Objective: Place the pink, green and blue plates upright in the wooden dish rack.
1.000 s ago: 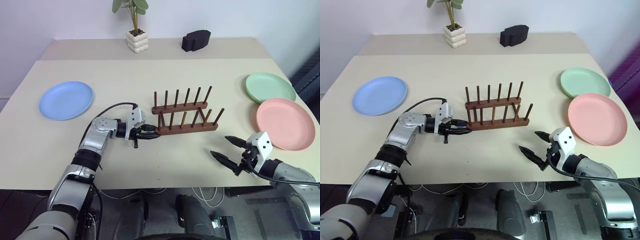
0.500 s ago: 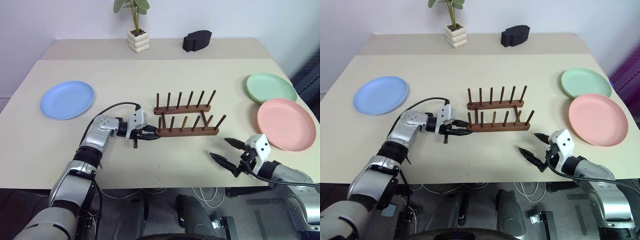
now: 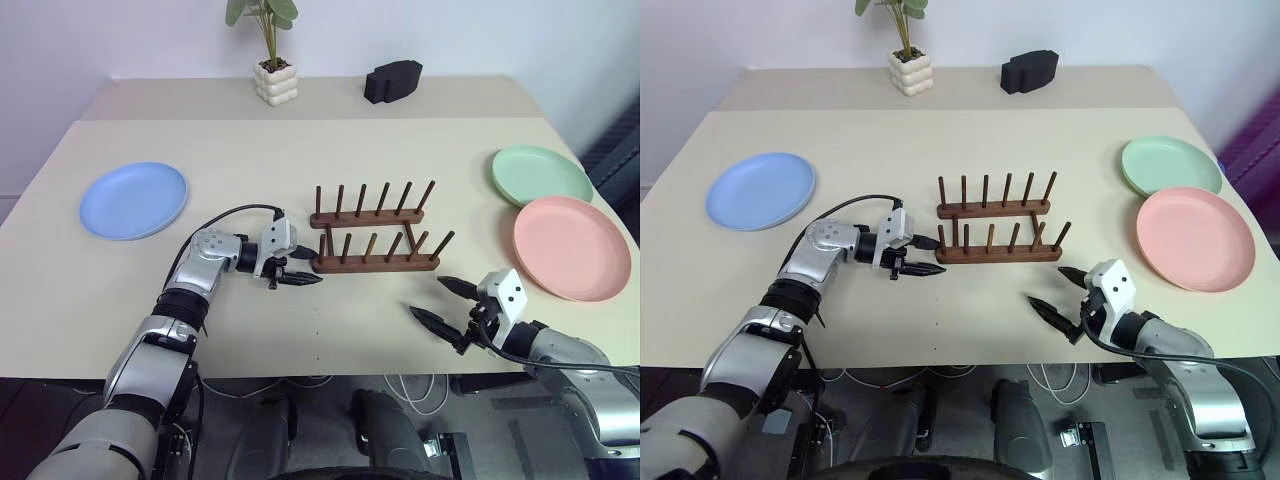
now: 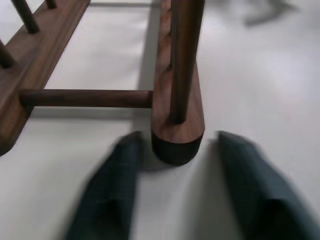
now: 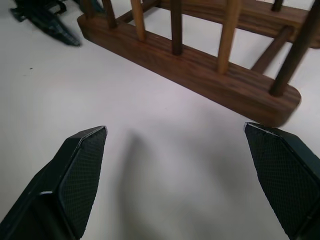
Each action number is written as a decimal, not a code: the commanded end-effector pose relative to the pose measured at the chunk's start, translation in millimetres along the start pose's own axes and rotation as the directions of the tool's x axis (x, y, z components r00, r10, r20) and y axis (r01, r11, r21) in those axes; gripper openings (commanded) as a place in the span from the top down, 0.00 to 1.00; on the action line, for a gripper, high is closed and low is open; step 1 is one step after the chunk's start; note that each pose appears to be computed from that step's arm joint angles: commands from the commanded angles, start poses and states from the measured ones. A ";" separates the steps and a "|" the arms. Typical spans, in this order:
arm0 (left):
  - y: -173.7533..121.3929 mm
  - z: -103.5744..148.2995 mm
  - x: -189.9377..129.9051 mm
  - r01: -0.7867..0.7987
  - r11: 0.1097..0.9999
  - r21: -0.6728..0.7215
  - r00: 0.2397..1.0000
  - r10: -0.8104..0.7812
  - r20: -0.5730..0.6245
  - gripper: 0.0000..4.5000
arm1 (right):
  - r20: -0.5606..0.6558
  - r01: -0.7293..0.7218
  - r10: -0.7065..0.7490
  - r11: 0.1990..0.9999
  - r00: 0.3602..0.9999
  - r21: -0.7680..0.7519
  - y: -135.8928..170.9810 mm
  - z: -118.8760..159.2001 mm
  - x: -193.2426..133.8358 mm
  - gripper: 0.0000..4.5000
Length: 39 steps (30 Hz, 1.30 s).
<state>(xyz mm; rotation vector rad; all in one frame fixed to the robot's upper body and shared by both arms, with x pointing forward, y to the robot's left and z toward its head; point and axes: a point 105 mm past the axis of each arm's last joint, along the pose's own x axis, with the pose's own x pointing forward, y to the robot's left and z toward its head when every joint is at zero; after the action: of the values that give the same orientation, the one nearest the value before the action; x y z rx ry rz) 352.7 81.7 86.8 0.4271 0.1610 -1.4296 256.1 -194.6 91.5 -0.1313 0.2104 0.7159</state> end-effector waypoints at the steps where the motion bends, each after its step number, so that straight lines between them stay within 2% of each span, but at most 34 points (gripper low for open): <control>1: 10.2 9.2 -9.4 -0.053 0.998 0.017 0.998 0.053 0.018 0.01 | 0.038 -0.006 0.007 0.999 0.999 -0.036 3.4 18.5 1.1 0.00; 7: 16.8 0.6 -36.0 -0.164 0.985 -0.046 0.986 0.163 -0.016 0.01 | 0.027 0.017 -0.016 0.999 1.000 -0.048 -0.6 27.4 -1.8 0.00; 8: 16.8 -0.9 -40.2 -0.180 0.982 -0.053 0.984 0.179 -0.021 0.06 | 0.026 0.017 -0.016 0.999 1.000 -0.047 -1.0 28.6 -2.3 0.06; 11: 10.9 -5.5 -54.1 -0.211 0.975 -0.072 0.977 0.210 -0.026 0.30 | 0.008 0.016 -0.015 0.999 1.000 -0.049 -1.6 29.7 -4.0 0.29; 17: -20.2 3.7 -49.0 -0.137 0.988 -0.068 0.990 0.138 0.003 0.97 | -0.026 0.004 -0.006 0.998 1.000 -0.060 -5.1 27.8 -4.5 0.94; 18: -25.7 7.3 -44.8 -0.121 0.990 -0.068 0.992 0.122 0.013 1.00 | -0.037 0.008 -0.011 0.998 0.999 -0.066 -6.7 25.4 -4.9 0.99; 24: -48.1 12.3 -14.1 -0.077 0.997 -0.022 0.997 0.076 -0.024 1.00 | -0.095 0.028 -0.038 0.994 0.995 -0.108 -14.1 7.4 -5.3 0.99; 33: -30.4 4.5 2.6 -0.230 0.973 -0.004 0.972 0.230 -0.051 1.00 | -0.145 0.093 -0.126 0.972 0.981 -0.215 -32.8 -18.5 12.0 0.99; 39: -17.5 4.2 8.7 -0.338 0.941 -0.004 0.941 0.338 -0.025 1.00 | -0.124 0.144 -0.184 0.949 0.975 -0.281 -47.9 -19.2 27.3 0.99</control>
<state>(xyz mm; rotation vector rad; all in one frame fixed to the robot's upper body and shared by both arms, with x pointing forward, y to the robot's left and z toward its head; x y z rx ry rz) 329.1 68.2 79.4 0.4216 0.1338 -1.1323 302.1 -210.8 75.3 -0.4432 0.2213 0.6022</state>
